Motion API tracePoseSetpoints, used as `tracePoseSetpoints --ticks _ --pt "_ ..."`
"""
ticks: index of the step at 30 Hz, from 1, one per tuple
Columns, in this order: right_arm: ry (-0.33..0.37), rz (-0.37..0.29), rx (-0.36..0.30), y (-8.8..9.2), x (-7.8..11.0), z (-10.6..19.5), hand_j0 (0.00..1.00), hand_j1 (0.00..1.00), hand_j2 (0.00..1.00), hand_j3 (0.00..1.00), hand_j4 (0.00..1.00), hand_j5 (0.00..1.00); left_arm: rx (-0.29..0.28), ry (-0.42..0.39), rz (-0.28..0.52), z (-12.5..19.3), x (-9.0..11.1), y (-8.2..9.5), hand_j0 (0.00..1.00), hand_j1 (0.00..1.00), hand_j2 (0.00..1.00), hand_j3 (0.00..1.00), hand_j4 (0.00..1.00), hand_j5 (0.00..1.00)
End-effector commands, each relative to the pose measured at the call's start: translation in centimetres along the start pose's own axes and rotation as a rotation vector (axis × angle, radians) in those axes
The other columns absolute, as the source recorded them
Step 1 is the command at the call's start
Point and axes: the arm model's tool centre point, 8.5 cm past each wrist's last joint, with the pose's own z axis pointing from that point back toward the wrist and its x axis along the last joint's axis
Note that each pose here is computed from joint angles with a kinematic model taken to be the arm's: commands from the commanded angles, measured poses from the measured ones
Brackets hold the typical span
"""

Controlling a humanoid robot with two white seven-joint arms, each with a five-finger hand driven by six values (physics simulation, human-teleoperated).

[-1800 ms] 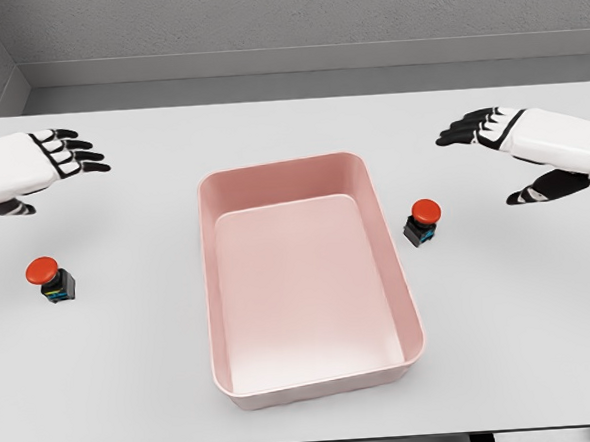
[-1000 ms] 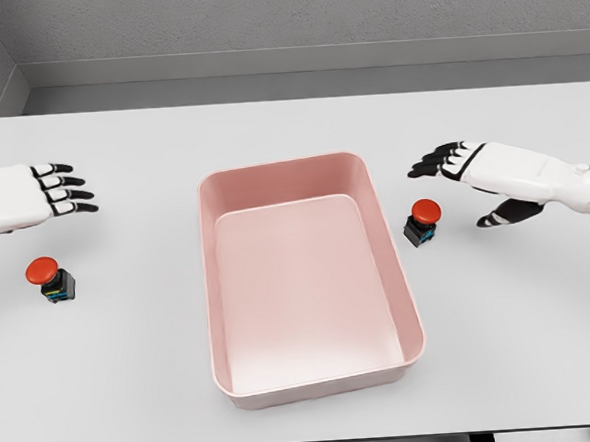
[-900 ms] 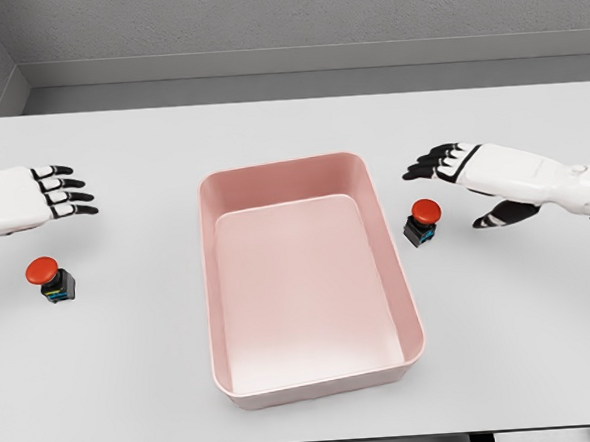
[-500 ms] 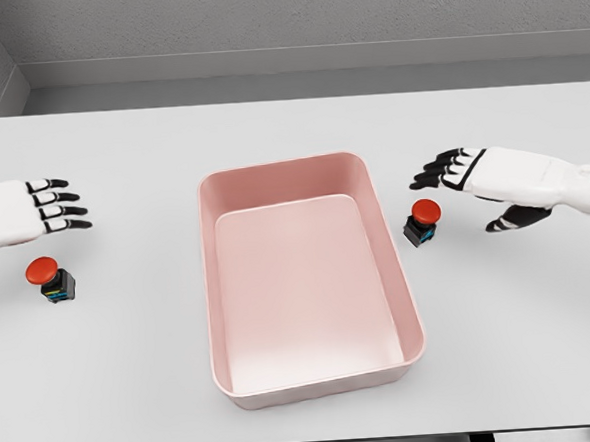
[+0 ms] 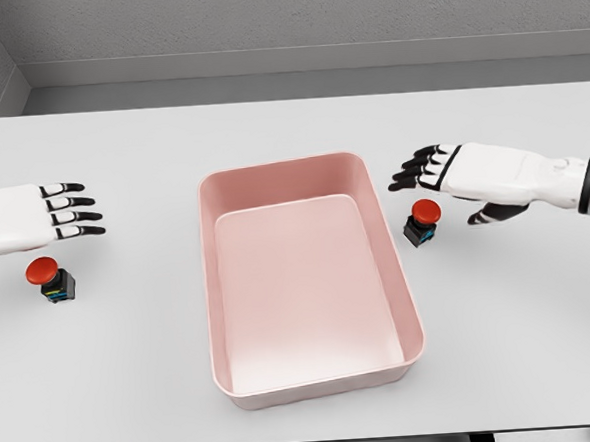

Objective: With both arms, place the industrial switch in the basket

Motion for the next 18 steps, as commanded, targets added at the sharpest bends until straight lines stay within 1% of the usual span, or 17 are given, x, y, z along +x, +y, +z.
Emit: tracePoseSetpoints --ticks 1,3,6,7,9,11,13,14,17,18 --pt "0.008 -0.006 0.01 0.5 -0.2 -0.1 1.0 1.0 1.0 1.0 1.0 1.0 0.0 0.002 0.006 0.2 0.1 0.0 1.0 1.0 1.0 1.0 1.0 1.0" --pt "0.008 -0.006 0.01 0.5 -0.2 -0.2 1.0 1.0 1.0 1.0 1.0 1.0 -0.011 -0.007 0.01 0.1 0.3 -0.4 1.0 1.0 1.0 1.0 1.0 1.0" --pt "-0.004 -0.006 0.003 0.5 0.1 -0.8 1.0 1.0 1.0 1.0 1.0 1.0 -0.002 -0.006 0.016 -0.1 0.3 -0.2 1.0 1.0 1.0 1.0 1.0 1.0" --pt "-0.005 0.004 0.005 0.6 0.2 -1.1 1.0 1.0 1.0 1.0 1.0 1.0 -0.001 0.0 0.021 0.1 0.2 -0.3 1.0 1.0 1.0 1.0 1.0 1.0" --pt "-0.007 0.013 0.008 0.7 0.3 -1.6 1.0 1.0 1.0 1.0 1.0 1.0 0.029 0.018 0.074 0.3 0.1 -0.2 1.0 1.0 1.0 1.0 1.0 1.0" --pt "0.005 -0.002 0.013 1.2 -0.2 -1.8 1.0 1.0 1.0 1.0 1.0 1.0 0.04 0.021 0.092 0.3 0.1 -0.1 1.0 1.0 1.0 1.0 1.0 1.0" --pt "0.016 -0.009 0.018 1.5 -0.5 -1.7 1.0 1.0 1.0 1.0 1.0 1.0 0.045 0.017 0.118 0.1 0.5 -0.5 1.0 1.0 1.0 1.0 1.0 1.0" --pt "0.022 0.0 0.027 1.6 -0.6 -1.7 1.0 1.0 1.0 1.0 1.0 1.0 0.047 0.019 0.12 0.1 0.5 -0.4 1.0 1.0 1.0 1.0 1.0 1.0" --pt "0.035 -0.004 0.032 1.8 -1.0 -1.6 1.0 1.0 1.0 1.0 1.0 1.0 0.054 0.011 0.128 -0.1 0.8 -0.4 1.0 1.0 1.0 1.0 1.0 1.0" --pt "0.032 -0.007 0.028 1.9 -1.0 -1.7 0.97 0.97 0.97 0.97 0.97 0.97 0.052 0.009 0.13 -0.2 0.9 -0.5 1.0 1.0 1.0 1.0 1.0 1.0"
